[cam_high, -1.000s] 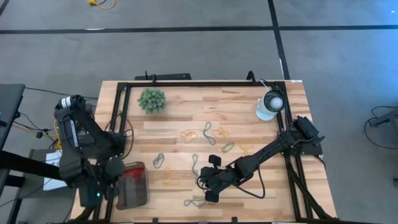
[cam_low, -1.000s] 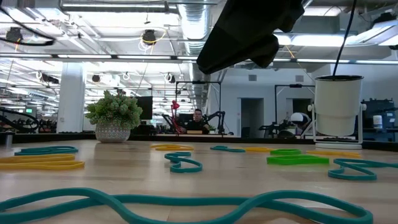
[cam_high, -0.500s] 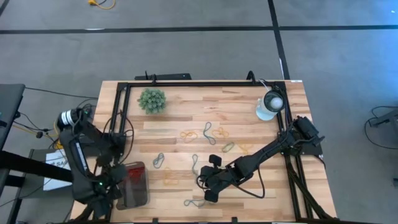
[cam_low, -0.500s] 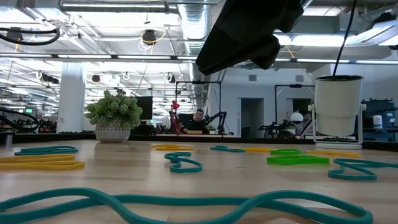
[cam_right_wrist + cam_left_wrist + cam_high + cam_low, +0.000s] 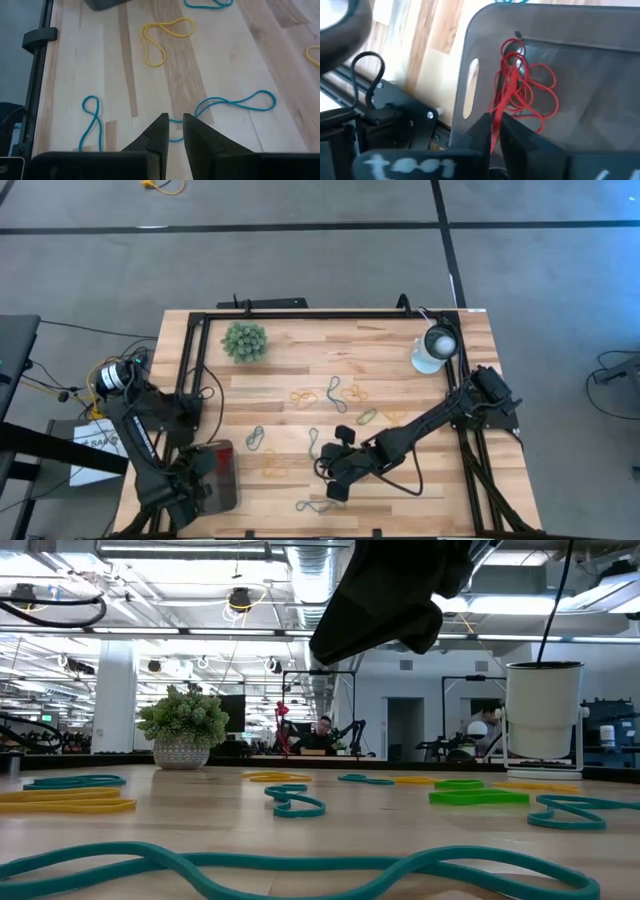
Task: Pick and place items into bin
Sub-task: Put the red rubber band into the black bin, then put the yellow rubber band into the black bin
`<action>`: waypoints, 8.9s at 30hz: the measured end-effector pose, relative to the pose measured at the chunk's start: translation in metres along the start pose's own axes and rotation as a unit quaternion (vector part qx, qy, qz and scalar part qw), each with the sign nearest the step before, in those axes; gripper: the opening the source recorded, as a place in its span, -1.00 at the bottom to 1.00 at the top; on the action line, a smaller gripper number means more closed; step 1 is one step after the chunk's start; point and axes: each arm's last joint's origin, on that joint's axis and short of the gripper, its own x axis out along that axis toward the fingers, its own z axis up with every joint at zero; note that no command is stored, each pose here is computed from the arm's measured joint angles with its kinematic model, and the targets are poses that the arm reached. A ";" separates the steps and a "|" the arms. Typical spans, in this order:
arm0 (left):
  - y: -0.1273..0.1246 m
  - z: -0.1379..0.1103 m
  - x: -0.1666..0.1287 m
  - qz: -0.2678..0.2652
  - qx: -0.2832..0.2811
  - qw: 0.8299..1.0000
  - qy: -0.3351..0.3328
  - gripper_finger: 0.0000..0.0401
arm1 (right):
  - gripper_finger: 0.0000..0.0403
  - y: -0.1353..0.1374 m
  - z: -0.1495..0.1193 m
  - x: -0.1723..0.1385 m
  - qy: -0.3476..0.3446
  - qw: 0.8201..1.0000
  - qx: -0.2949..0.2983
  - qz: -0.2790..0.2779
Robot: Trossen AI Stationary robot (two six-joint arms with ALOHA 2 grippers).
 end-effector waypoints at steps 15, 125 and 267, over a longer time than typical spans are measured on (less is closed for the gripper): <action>-0.002 0.009 0.000 -0.002 0.027 0.996 -0.088 -0.42 | -0.75 0.001 -0.001 0.000 0.000 1.000 -0.001 0.001; 0.099 0.234 0.196 -0.142 -0.192 0.950 -0.203 -0.56 | -0.75 -0.121 -0.112 -0.085 -0.044 0.971 0.167 -0.166; -0.027 0.001 0.061 -0.260 -0.041 0.962 0.077 -0.33 | -0.75 -0.113 -0.107 -0.082 -0.079 0.969 0.189 -0.136</action>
